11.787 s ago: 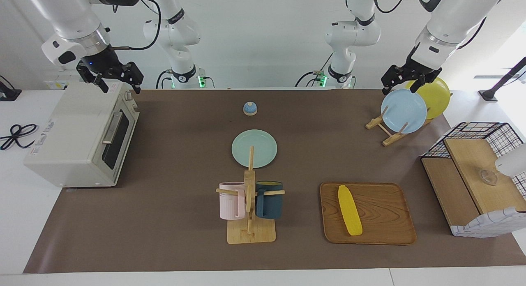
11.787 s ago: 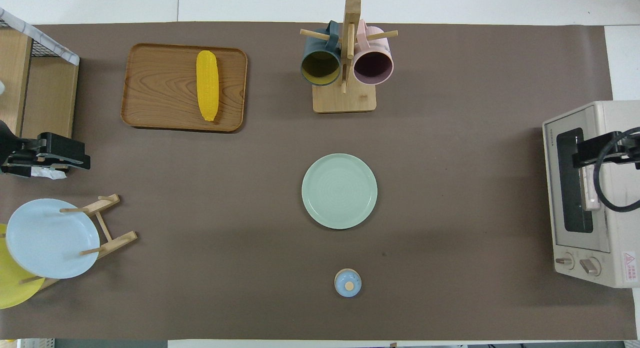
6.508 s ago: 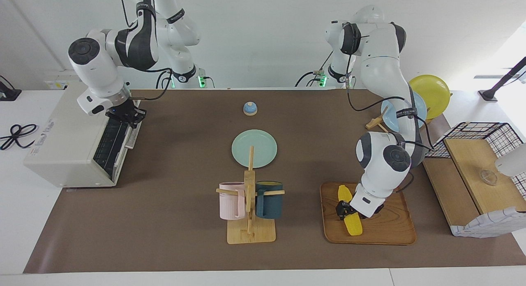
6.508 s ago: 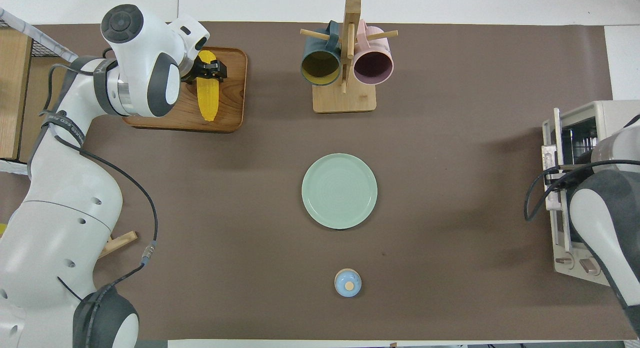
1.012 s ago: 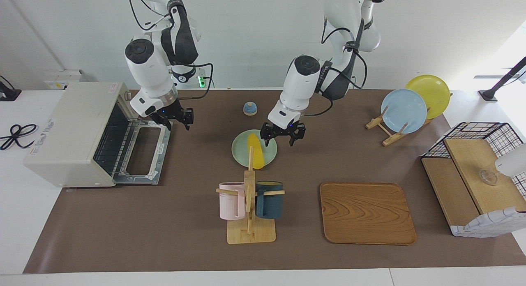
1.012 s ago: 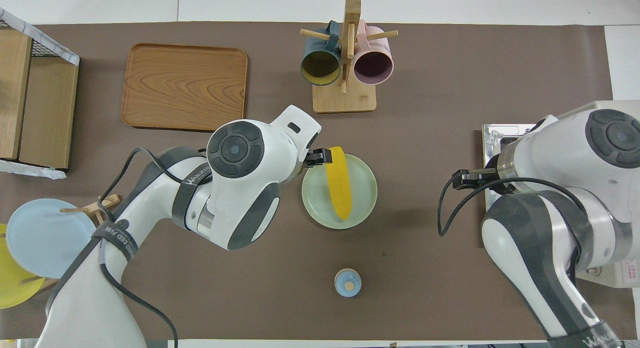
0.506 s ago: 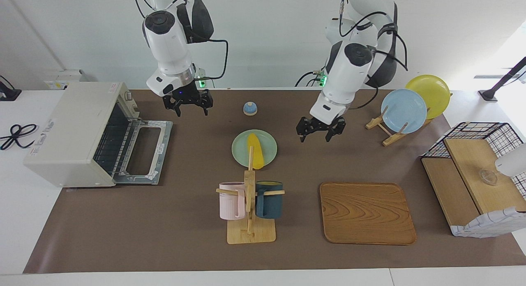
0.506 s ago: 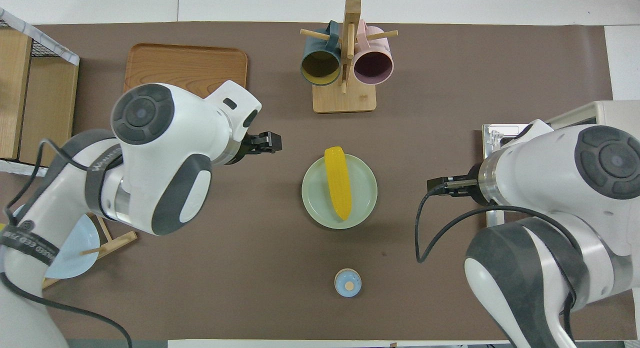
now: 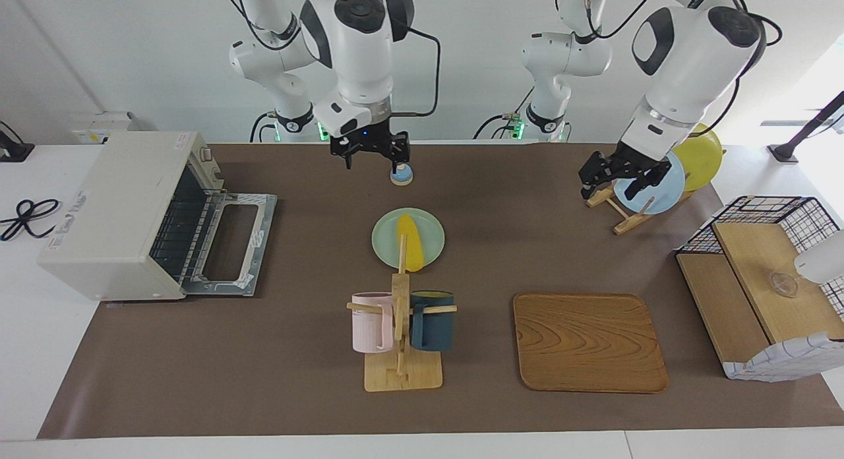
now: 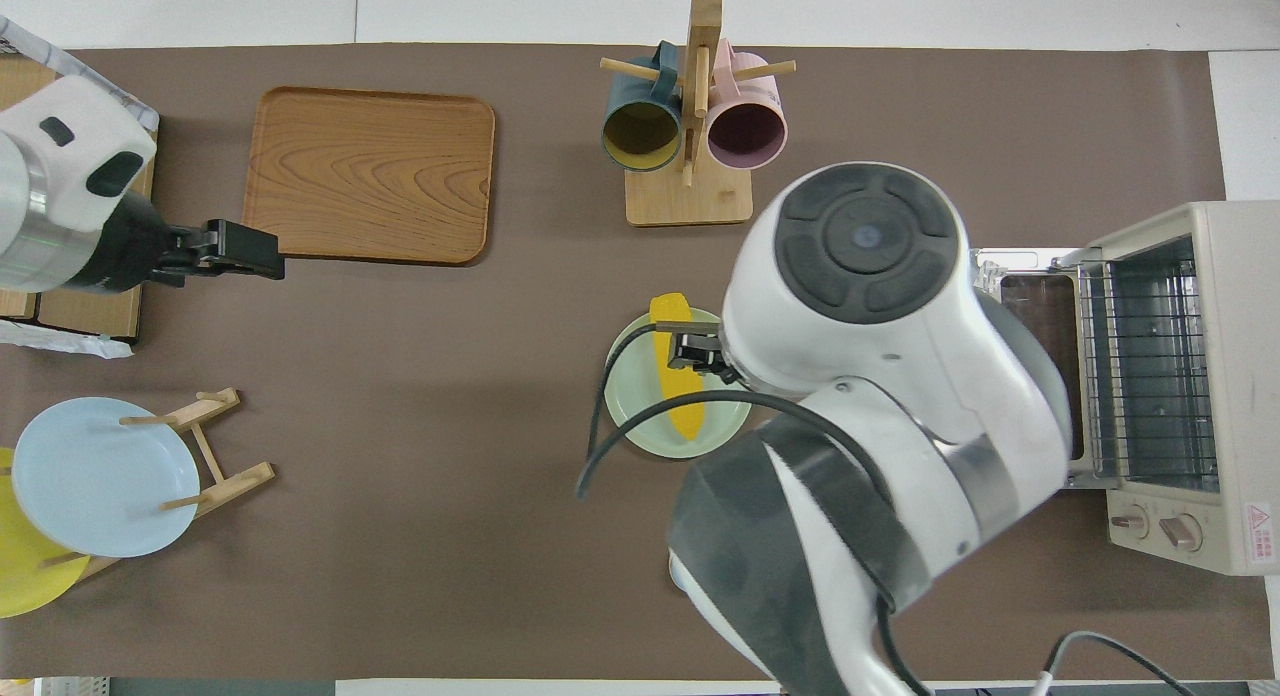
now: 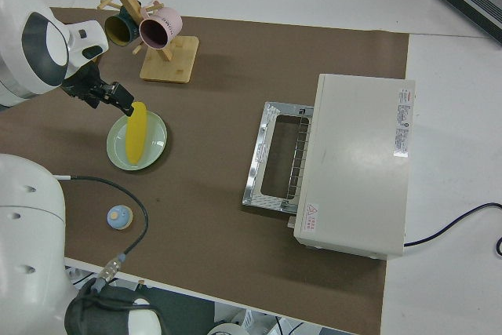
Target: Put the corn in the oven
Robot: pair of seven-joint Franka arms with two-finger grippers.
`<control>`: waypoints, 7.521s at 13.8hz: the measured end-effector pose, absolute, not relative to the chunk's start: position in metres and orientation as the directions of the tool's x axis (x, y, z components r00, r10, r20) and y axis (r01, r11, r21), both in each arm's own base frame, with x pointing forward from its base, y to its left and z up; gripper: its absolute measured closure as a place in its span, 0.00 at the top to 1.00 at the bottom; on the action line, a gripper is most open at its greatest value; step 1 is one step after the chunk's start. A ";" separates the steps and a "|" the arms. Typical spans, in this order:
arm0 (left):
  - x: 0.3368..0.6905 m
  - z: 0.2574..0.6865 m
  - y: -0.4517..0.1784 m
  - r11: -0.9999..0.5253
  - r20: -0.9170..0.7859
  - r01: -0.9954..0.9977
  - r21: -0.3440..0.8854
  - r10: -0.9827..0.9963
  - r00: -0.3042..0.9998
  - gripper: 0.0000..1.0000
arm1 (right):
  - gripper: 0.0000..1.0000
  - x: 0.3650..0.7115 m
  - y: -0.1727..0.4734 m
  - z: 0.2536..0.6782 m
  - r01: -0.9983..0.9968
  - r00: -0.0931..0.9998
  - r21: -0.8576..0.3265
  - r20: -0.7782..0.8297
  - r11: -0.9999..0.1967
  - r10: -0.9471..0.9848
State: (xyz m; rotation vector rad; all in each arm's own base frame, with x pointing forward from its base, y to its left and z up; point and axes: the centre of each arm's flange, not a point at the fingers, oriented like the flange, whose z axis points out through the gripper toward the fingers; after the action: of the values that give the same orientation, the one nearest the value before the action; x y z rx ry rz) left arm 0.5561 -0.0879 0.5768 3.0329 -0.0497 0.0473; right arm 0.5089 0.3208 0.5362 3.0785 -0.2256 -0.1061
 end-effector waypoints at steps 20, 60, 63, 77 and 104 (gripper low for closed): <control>0.531 0.624 -0.059 -0.998 -0.031 -0.050 0.025 -0.050 0.998 1.00 | 0.43 0.481 0.477 0.309 -0.007 0.997 0.237 0.070 -0.972 0.010; 0.541 0.614 -0.062 -0.998 0.005 -0.056 0.018 -0.055 0.998 1.00 | 0.02 0.518 0.280 0.420 0.053 0.998 0.396 -0.037 -0.917 0.042; 0.541 0.614 -0.062 -0.998 0.006 -0.055 0.018 -0.055 0.998 1.00 | 0.02 0.514 0.249 0.414 0.069 0.997 0.388 -0.049 -0.919 0.054; 0.540 0.615 -0.062 -0.998 0.006 -0.054 0.018 -0.054 0.999 1.00 | 0.02 0.539 0.128 0.384 0.075 0.992 0.360 -0.124 -0.930 0.032; 0.540 0.615 -0.062 -0.998 0.006 -0.054 0.018 -0.054 0.999 1.00 | 0.02 0.536 -0.008 0.370 0.125 0.979 0.301 -0.192 -0.945 0.068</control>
State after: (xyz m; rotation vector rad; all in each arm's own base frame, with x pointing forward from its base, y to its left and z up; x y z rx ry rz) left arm 0.5404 -0.0616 0.6147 3.1223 -0.0848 0.0094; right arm 0.5360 -0.0084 0.3701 2.8093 0.1405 -0.2563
